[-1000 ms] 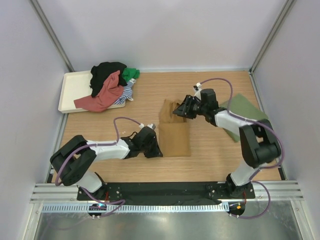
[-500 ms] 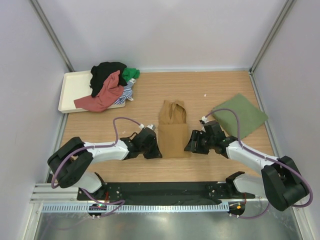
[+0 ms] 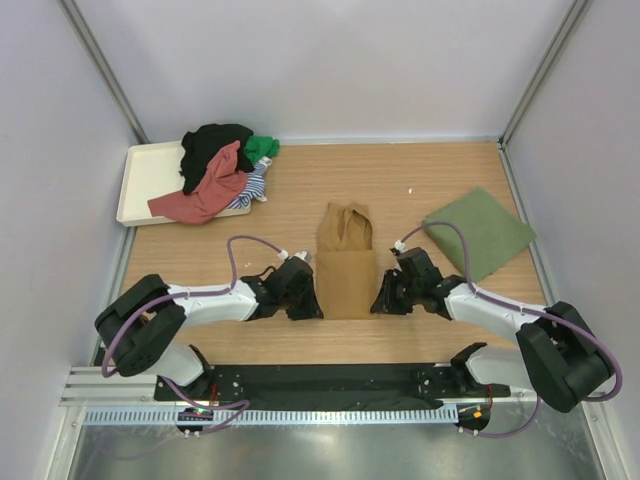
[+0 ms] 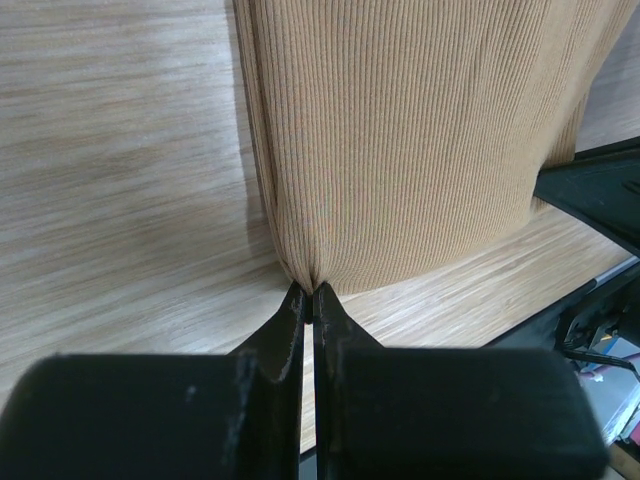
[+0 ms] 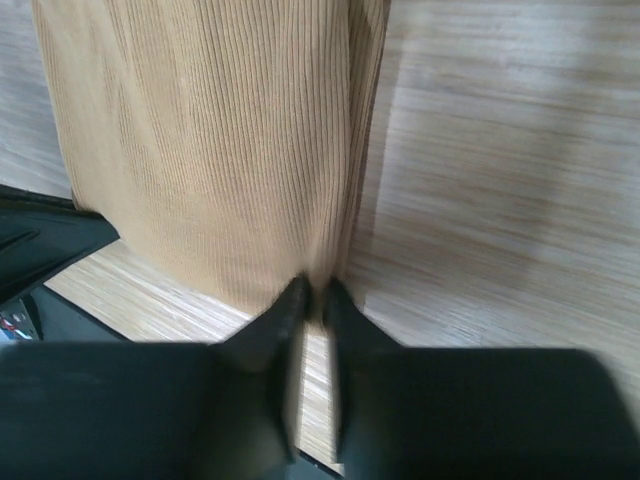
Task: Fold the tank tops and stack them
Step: Fold the tank top
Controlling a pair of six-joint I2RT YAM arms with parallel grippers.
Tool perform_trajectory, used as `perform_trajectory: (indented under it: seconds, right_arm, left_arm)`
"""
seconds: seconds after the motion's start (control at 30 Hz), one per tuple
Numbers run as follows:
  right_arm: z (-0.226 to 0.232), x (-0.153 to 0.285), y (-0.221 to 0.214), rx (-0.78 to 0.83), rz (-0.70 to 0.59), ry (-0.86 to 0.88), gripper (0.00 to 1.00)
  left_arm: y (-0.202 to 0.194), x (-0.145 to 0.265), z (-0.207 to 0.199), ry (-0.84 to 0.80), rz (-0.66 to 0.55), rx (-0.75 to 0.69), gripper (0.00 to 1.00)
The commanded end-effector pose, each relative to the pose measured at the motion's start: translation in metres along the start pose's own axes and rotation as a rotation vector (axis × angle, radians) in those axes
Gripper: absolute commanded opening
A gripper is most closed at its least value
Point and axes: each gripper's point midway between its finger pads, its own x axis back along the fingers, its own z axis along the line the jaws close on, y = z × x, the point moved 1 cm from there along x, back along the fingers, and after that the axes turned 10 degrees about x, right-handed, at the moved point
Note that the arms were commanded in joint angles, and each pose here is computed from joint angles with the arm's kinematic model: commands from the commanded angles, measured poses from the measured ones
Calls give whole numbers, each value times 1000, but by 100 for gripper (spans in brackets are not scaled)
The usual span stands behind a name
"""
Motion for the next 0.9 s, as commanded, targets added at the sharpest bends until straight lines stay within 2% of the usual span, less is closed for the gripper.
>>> perform_trajectory:
  seconds: [0.0,0.07,0.17,0.3,0.43,0.87]
  right_arm:
    - [0,2,-6,6,10,1,13]
    - [4,9,-8,6,7,15,4]
    - [8,21,-8,-3,-1,26,2]
    - [22,47,1,8,-55,62,1]
    - [28,67,1,11,-54,58,3]
    - [42,113,9,3,-116,63,2]
  left_arm:
    - [-1,7,-5,-12,-13,-3,0]
    - [-4,11,-6,-12,-8,-6,0]
    - [-11,20,-8,-11,3,-16,0]
    - [-20,43,-20,-30,-3,-42,0]
    - [-31,65,-42,-65,-3,-90,0]
    - [-74,91,-69,-98,34,-145,0]
